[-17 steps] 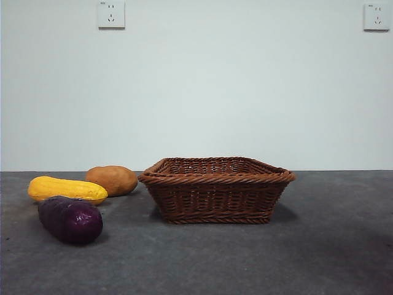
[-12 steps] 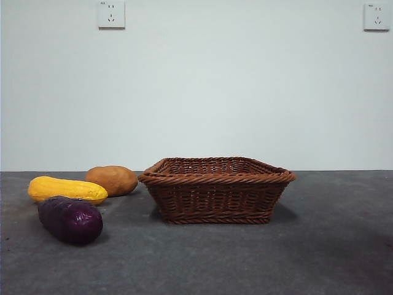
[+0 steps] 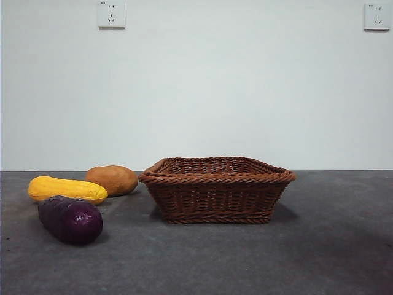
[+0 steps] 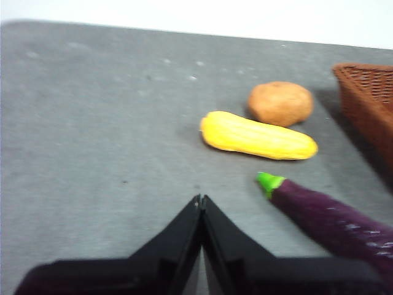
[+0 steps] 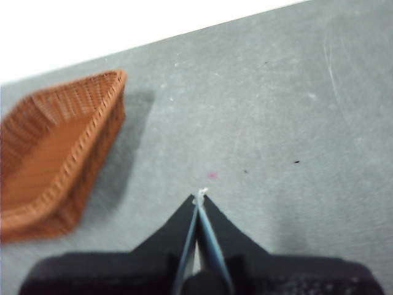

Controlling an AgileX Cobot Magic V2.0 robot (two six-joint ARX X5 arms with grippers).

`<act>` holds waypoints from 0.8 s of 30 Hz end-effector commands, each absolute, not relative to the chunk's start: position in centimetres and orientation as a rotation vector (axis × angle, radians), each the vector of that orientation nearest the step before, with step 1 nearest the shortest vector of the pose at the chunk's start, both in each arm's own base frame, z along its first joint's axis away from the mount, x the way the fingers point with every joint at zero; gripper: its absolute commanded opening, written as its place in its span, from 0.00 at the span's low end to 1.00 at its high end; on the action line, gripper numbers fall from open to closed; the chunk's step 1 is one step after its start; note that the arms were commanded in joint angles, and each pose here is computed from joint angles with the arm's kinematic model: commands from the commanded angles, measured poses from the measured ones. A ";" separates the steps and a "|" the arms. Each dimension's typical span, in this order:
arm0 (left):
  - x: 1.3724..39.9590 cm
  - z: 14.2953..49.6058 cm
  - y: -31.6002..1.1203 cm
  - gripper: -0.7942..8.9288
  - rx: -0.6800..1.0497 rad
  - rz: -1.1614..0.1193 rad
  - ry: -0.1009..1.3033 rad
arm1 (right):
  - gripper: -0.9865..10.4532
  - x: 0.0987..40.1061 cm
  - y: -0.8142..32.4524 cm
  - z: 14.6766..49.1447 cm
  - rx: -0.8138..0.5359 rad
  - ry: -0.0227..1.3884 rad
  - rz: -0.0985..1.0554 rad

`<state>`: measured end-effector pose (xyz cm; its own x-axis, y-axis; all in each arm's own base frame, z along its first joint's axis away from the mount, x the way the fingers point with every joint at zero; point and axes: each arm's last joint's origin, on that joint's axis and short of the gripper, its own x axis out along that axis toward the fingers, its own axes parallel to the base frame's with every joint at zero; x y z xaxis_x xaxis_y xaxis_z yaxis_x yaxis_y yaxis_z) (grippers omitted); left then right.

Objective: Help me put the vegetables on the table into the basket

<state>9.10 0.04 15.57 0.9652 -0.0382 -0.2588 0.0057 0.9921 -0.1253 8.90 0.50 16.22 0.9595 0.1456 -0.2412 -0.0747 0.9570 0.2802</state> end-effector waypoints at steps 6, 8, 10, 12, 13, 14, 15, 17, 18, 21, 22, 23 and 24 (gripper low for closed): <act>7.8 22.6 -0.2 0.08 -0.268 -0.099 0.174 | 0.08 7.3 0.6 25.0 0.370 0.160 0.164; 7.7 24.8 -0.3 0.08 -0.269 -0.146 0.172 | 0.08 7.1 0.6 27.6 0.329 0.213 0.173; 7.6 26.6 -0.4 0.08 -0.250 -0.169 0.206 | 0.08 7.2 0.7 29.6 0.259 0.274 0.203; 7.7 28.0 -0.5 0.08 -0.227 -0.209 0.246 | 0.08 7.4 0.8 31.1 0.207 0.338 0.228; 7.7 28.6 -0.6 0.08 -0.217 -0.227 0.266 | 0.08 7.5 0.8 31.7 0.188 0.368 0.239; 7.7 29.3 -0.6 0.08 -0.209 -0.249 0.288 | 0.08 7.6 0.9 32.3 0.167 0.404 0.253; 7.8 30.0 -0.7 0.08 -0.201 -0.273 0.309 | 0.08 7.7 0.9 32.9 0.150 0.441 0.266; 7.8 31.3 -0.8 0.08 -0.184 -0.315 0.342 | 0.08 7.9 1.0 33.9 0.129 0.501 0.302; 7.9 31.9 -0.9 0.08 -0.173 -0.331 0.359 | 0.08 8.1 1.0 34.4 0.121 0.527 0.323; 7.9 33.8 -1.0 0.08 -0.136 -0.366 0.397 | 0.08 8.4 1.2 35.8 0.099 0.569 0.382; 7.9 34.2 -1.0 0.08 -0.126 -0.369 0.408 | 0.08 8.6 1.2 36.1 0.096 0.579 0.392; 7.9 34.6 -1.0 0.08 -0.118 -0.374 0.418 | 0.08 8.6 1.2 36.4 0.091 0.589 0.401; 7.9 35.1 -1.0 0.08 -0.106 -0.381 0.432 | 0.08 8.7 1.2 36.7 0.085 0.603 0.410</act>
